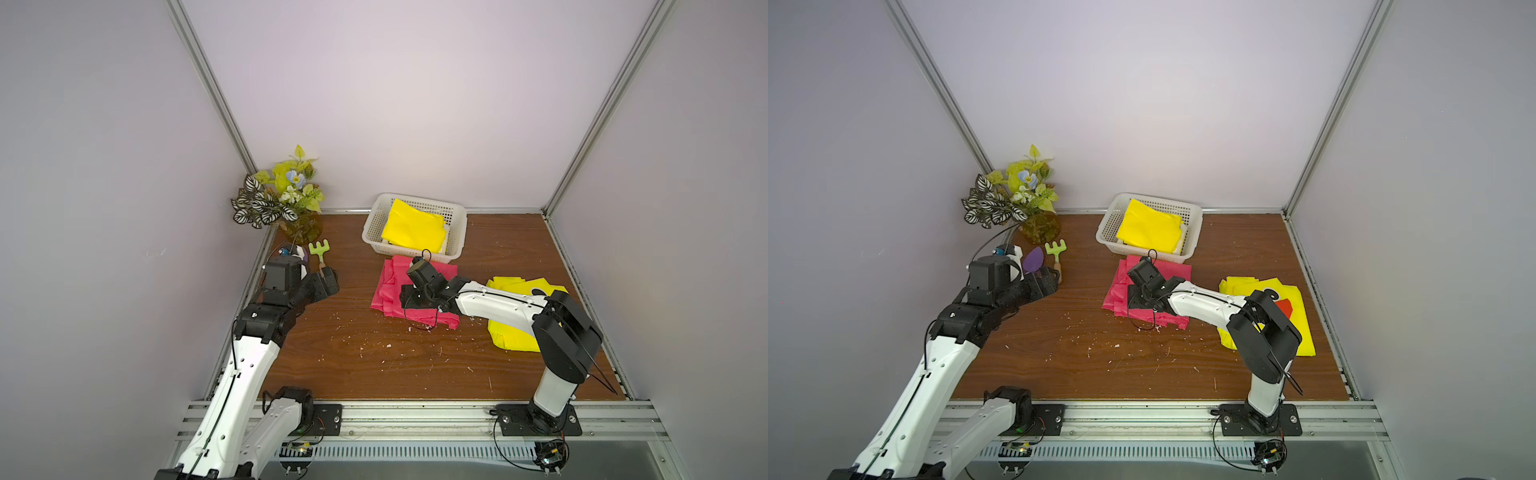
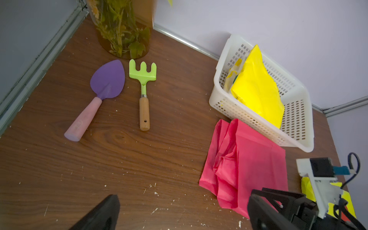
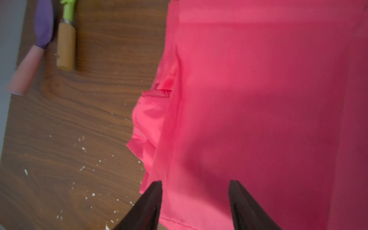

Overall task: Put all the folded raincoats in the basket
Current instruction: Adjust the raincoat at the center of the board.

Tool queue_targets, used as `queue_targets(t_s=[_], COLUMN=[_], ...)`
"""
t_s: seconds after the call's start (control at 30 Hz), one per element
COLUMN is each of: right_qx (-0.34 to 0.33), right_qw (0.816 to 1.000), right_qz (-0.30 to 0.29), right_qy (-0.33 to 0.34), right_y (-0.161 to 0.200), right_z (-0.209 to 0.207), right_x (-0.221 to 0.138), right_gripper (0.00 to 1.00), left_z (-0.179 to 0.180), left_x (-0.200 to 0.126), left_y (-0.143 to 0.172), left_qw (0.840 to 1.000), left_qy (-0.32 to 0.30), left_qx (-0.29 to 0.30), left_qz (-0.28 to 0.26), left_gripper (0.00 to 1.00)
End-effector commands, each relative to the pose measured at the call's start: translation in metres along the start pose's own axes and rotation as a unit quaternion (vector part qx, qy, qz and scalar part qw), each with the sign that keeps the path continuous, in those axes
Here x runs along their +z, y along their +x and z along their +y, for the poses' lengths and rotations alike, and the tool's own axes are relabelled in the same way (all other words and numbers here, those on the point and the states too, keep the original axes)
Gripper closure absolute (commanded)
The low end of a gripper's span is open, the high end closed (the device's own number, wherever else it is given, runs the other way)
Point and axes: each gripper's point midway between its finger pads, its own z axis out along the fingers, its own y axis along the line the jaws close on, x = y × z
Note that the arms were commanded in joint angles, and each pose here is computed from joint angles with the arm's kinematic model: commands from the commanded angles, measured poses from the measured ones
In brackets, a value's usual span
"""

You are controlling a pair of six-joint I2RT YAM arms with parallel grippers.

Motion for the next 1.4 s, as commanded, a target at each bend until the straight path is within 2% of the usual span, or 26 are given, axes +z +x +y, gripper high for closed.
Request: queue_targets(t_s=[0.0,0.3,0.53,0.7,0.9,1.03,1.17,1.27,1.37], right_qx=[0.014,-0.003,0.023,0.038,0.028,0.016,0.009,0.000,-0.006], right_qw=[0.998,1.000,1.000,0.999,0.997,0.996,0.995,0.995,0.995], right_qz=[-0.044,0.021,0.019,0.037,0.062,0.067,0.046,0.011,-0.058], right_qy=[-0.037,-0.001,-0.010,-0.008,-0.035,-0.055,-0.085,-0.102,-0.080], right_y=[-0.032,-0.012,0.006,0.025,0.058,0.079,0.083,0.063,0.026], right_z=[0.028,0.028,0.019,0.011,0.022,0.041,0.061,0.071,0.062], right_x=[-0.014,0.022,0.021,0.027,0.028,0.009,-0.023,-0.054,-0.090], right_gripper=[0.40,0.40,0.40,0.40,0.41,0.42,0.42,0.41,0.43], left_z=[-0.005,-0.010,-0.005,-0.012,-0.010,-0.009,-0.007,-0.006,-0.011], left_x=[-0.011,-0.018,-0.010,-0.002,-0.007,-0.001,0.006,0.008,0.014], left_y=[-0.008,-0.005,0.008,0.015,0.022,0.038,0.052,0.057,0.069], left_qw=[1.000,0.999,0.998,0.996,0.995,0.993,0.991,0.991,0.991], left_qy=[0.014,0.032,0.025,0.043,0.047,0.055,0.054,0.046,0.046], left_qx=[-0.014,-0.023,-0.052,-0.063,-0.079,-0.083,-0.095,-0.094,-0.076], left_qz=[-0.017,-0.015,0.008,0.037,0.033,0.060,0.082,0.082,0.100], left_gripper=[0.00,0.00,0.00,0.00,0.00,0.00,0.00,0.00,0.01])
